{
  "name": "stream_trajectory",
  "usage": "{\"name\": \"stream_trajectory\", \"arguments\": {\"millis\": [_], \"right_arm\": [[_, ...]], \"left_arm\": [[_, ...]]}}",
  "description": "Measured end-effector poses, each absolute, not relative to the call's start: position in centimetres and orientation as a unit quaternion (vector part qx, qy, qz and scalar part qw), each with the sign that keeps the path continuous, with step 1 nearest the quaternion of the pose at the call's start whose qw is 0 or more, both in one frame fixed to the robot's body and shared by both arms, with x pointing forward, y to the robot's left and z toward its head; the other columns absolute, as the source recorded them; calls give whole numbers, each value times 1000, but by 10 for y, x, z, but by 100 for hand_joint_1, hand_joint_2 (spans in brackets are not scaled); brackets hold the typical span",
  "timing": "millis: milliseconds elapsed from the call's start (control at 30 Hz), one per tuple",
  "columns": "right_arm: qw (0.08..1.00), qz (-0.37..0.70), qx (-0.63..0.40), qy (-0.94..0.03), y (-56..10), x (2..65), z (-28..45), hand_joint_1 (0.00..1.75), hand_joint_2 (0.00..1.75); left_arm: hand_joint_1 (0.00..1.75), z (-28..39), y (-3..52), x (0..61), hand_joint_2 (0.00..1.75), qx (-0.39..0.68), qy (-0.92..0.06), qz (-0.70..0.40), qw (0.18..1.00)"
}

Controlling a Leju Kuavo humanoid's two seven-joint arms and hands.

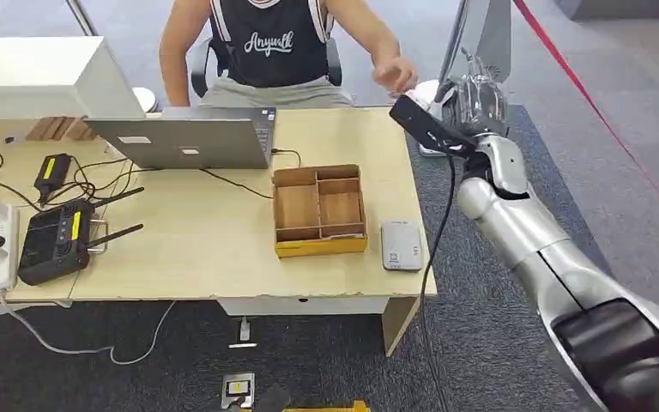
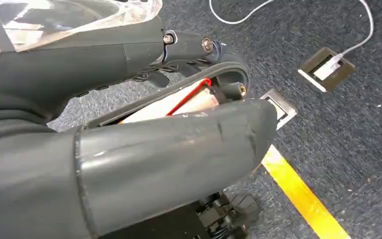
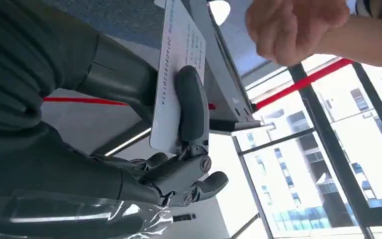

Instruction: Pass the card to the sensor for recognition and then transmit it.

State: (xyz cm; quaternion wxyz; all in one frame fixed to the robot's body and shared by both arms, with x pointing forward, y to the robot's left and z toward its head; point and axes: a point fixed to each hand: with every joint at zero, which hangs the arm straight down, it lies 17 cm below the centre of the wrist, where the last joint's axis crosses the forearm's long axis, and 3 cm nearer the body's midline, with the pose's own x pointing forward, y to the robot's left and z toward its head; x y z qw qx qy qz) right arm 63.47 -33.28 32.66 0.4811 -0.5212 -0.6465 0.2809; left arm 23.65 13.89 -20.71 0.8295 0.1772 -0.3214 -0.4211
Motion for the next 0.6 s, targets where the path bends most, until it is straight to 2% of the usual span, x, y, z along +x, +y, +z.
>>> {"name": "stream_trajectory", "arguments": {"millis": [333, 600], "right_arm": [[461, 327, -510, -648, -291, 652, 354, 175, 175], [477, 352, -499, -632, -260, 665, 349, 175, 175]], "left_arm": [[0, -200, 127, 247, 0, 180, -336, -454, 805], [0, -199, 125, 248, 0, 180, -337, -465, 798]]}}
